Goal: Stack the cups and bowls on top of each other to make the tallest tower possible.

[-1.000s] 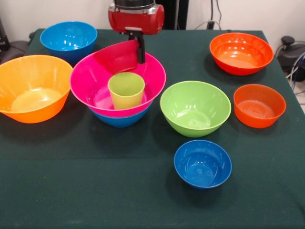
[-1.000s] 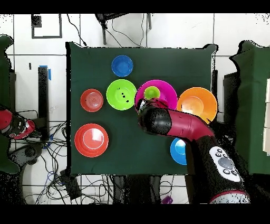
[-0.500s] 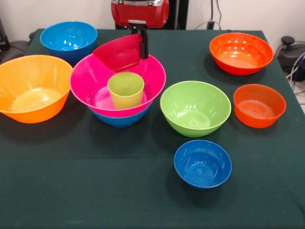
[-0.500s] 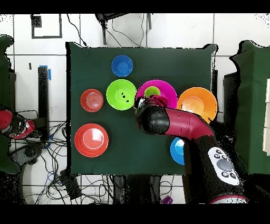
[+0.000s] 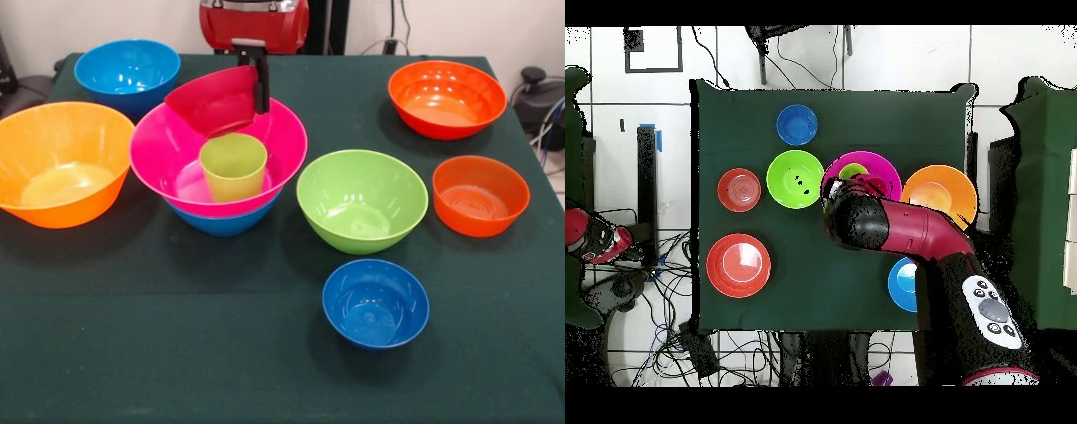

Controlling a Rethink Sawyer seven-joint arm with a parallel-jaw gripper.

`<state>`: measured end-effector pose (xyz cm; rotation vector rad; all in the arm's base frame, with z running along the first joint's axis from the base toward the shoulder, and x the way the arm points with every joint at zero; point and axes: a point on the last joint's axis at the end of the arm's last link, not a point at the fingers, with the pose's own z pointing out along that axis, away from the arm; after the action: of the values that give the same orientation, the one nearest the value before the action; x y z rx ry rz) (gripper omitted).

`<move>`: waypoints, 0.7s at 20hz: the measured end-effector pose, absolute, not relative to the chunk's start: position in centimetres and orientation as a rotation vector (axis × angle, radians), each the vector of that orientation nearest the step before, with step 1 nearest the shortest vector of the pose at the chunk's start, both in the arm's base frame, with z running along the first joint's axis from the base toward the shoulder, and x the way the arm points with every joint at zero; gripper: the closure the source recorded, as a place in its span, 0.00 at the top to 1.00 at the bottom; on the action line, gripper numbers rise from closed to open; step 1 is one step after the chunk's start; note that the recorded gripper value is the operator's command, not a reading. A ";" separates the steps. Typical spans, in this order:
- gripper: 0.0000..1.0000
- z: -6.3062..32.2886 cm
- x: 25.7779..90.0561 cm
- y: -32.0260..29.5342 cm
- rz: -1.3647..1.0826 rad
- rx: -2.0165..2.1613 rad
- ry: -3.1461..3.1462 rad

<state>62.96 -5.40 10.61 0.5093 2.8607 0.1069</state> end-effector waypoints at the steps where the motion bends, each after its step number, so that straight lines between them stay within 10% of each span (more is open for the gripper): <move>1: 0.00 10.6 63.0 -5.4 0.107 0.509 2.860; 14: 0.00 10.7 63.5 -6.6 0.108 0.542 2.877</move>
<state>63.47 -6.63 10.71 0.5417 2.8768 0.1081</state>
